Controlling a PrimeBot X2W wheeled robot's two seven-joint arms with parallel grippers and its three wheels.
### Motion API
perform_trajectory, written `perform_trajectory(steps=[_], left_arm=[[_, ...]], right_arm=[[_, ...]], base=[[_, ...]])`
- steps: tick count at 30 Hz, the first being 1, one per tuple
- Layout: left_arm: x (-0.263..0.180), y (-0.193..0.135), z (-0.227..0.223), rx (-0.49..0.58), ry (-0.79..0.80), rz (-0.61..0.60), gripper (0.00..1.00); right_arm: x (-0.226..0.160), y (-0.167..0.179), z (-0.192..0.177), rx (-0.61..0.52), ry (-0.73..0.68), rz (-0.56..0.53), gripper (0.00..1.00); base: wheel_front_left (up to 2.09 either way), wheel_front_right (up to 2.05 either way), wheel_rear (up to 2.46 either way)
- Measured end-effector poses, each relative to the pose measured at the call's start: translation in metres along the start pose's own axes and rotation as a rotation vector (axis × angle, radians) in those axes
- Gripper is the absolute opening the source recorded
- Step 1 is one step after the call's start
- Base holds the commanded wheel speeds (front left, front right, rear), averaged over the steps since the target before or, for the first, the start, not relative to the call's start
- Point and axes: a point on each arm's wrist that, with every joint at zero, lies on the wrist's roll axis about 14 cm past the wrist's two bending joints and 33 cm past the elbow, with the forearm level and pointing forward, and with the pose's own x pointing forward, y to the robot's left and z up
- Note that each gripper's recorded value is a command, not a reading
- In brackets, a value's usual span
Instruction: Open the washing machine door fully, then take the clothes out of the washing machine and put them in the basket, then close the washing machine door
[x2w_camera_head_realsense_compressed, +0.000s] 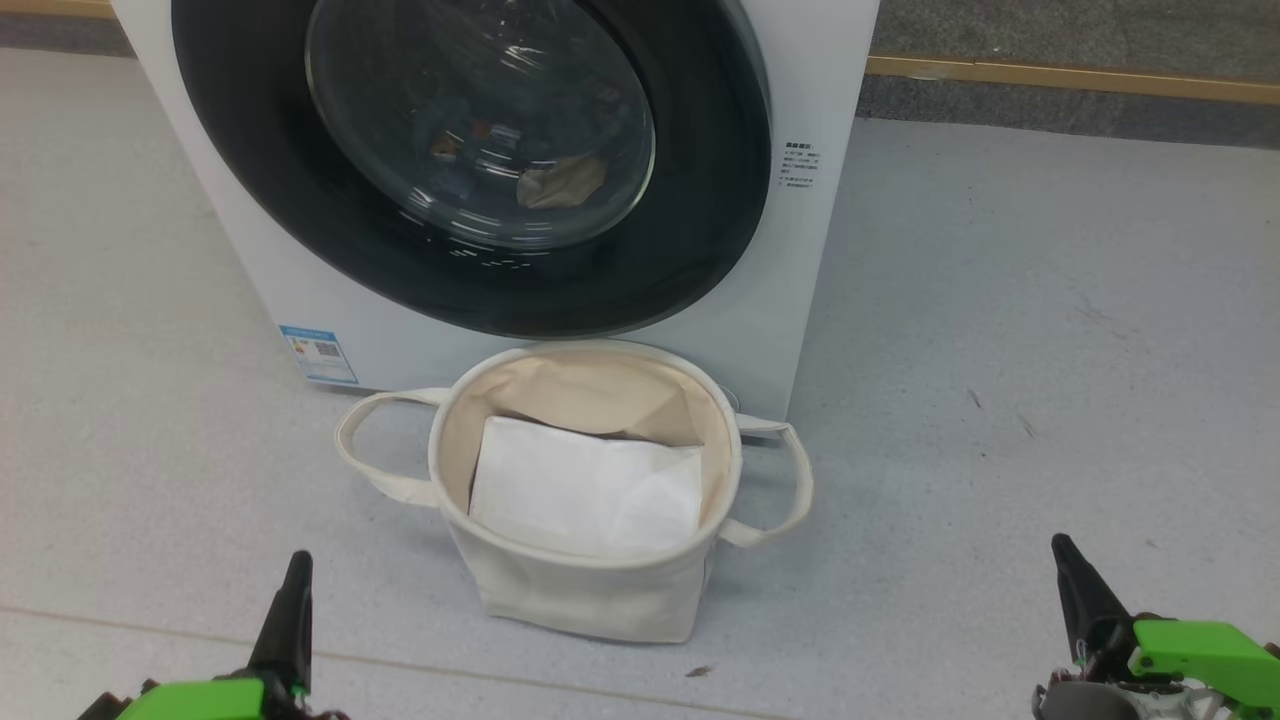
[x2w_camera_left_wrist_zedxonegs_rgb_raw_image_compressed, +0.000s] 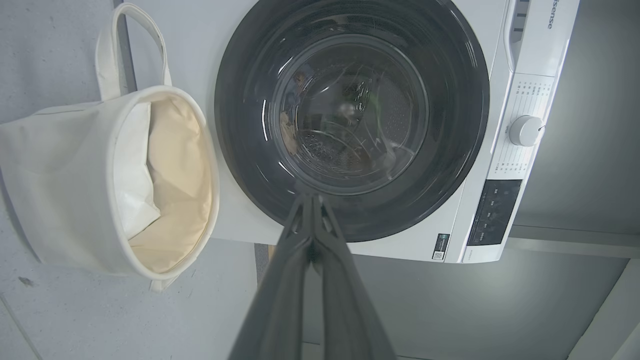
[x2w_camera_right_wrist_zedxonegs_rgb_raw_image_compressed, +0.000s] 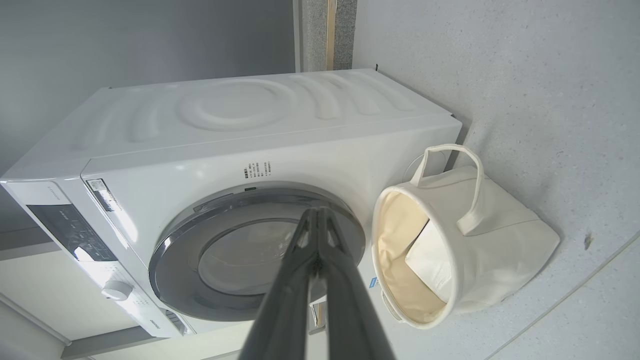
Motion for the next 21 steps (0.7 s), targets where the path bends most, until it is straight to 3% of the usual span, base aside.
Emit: perform_trajectory(steps=[9, 10, 15, 21], left_arm=[[0.0, 0.0, 0.0, 0.0, 0.0, 0.0, 0.0], [-0.001, 0.003, 0.0, -0.001, 0.0, 0.008, 1.0], [-0.016, 0.039, 0.0, -0.013, -0.006, 0.117, 1.0], [-0.018, 0.041, 0.002, -0.014, -0.019, 0.122, 1.0]], right_arm=[[0.0, 0.0, 0.0, 0.0, 0.0, 0.0, 0.0], [-0.001, -0.003, 0.0, 0.001, 0.0, -0.008, 1.0], [-0.015, -0.038, -0.001, 0.013, -0.005, -0.114, 1.0], [-0.015, -0.038, 0.0, 0.01, -0.014, -0.113, 1.0]], base=[[0.0, 0.0, 0.0], [0.0, 0.0, 0.0], [0.0, 0.0, 0.0], [0.0, 0.0, 0.0]])
